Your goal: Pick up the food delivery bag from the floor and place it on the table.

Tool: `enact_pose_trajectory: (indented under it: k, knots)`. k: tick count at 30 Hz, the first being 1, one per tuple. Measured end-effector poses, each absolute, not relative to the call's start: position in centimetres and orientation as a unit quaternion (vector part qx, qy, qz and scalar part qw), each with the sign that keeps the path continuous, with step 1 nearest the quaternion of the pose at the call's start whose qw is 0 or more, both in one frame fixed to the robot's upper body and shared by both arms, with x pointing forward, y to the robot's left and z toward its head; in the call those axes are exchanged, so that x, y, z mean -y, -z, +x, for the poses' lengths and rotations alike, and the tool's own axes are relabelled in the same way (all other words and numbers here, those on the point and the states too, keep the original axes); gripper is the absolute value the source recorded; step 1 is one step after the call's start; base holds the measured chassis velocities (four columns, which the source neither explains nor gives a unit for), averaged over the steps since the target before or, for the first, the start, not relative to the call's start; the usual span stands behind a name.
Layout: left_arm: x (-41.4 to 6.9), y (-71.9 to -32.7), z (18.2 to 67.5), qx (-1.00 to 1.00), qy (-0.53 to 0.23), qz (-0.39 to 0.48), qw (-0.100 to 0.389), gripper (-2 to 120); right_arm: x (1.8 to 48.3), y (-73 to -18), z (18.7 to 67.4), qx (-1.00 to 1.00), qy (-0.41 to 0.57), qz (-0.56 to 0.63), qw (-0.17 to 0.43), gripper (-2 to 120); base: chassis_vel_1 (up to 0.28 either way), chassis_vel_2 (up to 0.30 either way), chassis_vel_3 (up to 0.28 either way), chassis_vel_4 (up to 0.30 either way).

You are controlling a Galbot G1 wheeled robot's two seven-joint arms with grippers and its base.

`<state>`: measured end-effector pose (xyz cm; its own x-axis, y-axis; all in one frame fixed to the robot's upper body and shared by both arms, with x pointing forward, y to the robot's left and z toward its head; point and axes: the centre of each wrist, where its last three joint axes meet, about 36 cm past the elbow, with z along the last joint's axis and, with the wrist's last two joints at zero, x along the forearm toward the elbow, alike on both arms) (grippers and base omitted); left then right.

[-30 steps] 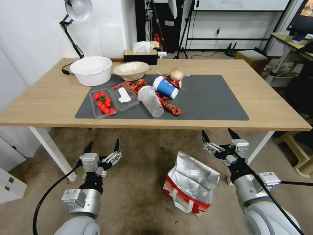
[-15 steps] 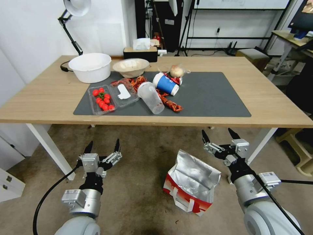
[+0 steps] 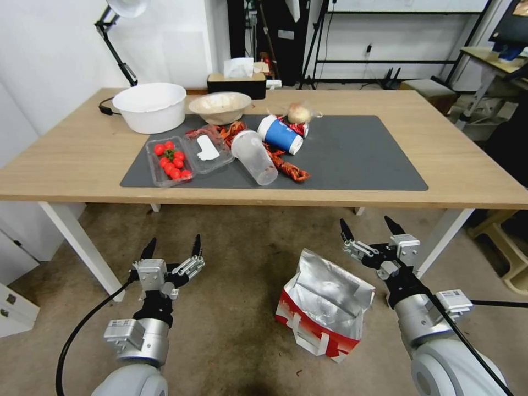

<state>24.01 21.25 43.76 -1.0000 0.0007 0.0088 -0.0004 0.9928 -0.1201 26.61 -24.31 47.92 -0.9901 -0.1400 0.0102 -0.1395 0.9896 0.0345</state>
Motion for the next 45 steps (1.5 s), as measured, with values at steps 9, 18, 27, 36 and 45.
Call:
enact_pose_trajectory:
  k: [9,18,27,36,45]
  knots:
    - [-21.5,-43.5,24.1,0.998,-0.058,0.0,0.004,99,24.3,-47.8,26.7,0.997,0.017,0.07,0.006,100,0.0,0.0,0.0,0.0]
    - [-21.8,-43.1,24.2,0.998,-0.057,0.001,0.004,99,24.4,-47.7,26.8,0.997,0.016,0.072,0.007,100,0.0,0.0,0.0,0.0]
    - [-22.6,-42.4,24.7,0.998,-0.061,0.002,0.003,99,24.3,-47.7,26.9,0.997,0.016,0.074,0.005,100,0.0,0.0,0.0,0.0]
    - [-22.6,-42.3,24.7,0.998,-0.063,-0.001,0.001,99,24.3,-47.7,26.9,0.997,0.016,0.074,0.004,100,0.0,0.0,0.0,0.0]
    - [-22.6,-42.3,24.7,0.998,-0.063,-0.001,0.0,99,24.3,-47.8,26.8,0.997,0.016,0.075,0.004,100,0.0,0.0,0.0,0.0]
